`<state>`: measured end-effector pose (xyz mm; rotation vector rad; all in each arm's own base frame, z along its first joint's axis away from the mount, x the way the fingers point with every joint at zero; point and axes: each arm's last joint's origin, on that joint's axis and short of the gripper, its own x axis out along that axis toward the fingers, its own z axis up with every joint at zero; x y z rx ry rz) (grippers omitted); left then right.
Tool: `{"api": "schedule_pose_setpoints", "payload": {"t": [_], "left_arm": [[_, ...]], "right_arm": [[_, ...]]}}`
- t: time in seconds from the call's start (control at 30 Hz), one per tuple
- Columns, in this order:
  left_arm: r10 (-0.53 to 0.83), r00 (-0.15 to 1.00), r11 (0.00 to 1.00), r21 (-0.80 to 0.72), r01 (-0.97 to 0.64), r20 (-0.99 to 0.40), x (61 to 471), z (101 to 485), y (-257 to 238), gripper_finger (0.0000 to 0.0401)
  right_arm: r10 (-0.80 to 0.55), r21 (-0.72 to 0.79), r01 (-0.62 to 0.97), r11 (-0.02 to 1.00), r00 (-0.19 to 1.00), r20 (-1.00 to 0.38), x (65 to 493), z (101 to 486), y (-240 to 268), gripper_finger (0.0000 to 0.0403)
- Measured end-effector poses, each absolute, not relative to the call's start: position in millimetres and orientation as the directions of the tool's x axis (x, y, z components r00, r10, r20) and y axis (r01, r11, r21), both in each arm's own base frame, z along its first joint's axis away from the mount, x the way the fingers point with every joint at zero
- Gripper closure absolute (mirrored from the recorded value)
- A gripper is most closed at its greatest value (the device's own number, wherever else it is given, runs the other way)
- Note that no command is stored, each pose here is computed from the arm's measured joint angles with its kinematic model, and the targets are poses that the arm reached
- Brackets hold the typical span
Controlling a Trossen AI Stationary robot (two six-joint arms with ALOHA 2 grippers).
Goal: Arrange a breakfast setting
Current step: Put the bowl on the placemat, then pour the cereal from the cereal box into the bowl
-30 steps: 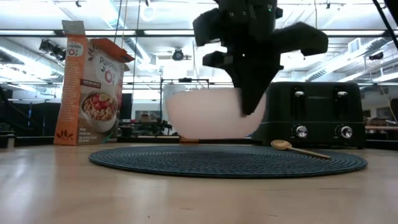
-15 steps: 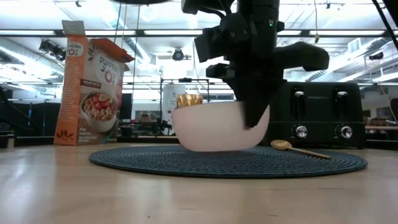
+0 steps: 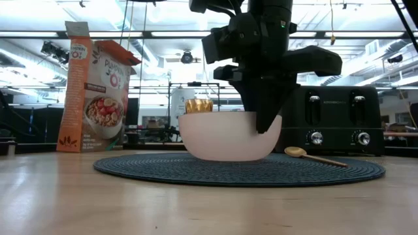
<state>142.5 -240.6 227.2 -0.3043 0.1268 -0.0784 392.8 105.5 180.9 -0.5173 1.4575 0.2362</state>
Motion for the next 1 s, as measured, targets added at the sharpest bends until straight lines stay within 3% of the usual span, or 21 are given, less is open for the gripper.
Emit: {"api": "schedule_pose_setpoints", "payload": {"t": [0.4,0.67,0.9,1.0], "left_arm": [[-0.084,0.991,0.949,-0.310,0.048,-0.102,143.0,228.6,-240.4,0.0179],[0.084,0.993,0.956,-0.274,-0.104,-0.084,157.5,229.0,-228.0,0.0179],[0.168,0.981,0.967,-0.177,-0.183,-0.096,193.8,229.2,-201.0,0.0175],[0.180,0.980,0.976,-0.110,-0.188,-0.082,207.6,232.9,-189.0,0.0153]], "right_arm": [[-0.150,-0.201,-0.461,0.864,0.145,-0.978,397.0,202.3,114.2,0.0261],[-0.161,-0.214,-0.399,0.892,0.163,-0.973,391.5,248.1,133.1,0.0259],[-0.246,-0.342,-0.269,0.900,0.333,-0.910,356.5,298.4,160.1,0.0272],[-0.272,-0.373,-0.206,0.905,0.394,-0.878,335.2,313.9,171.7,0.0277]]}}
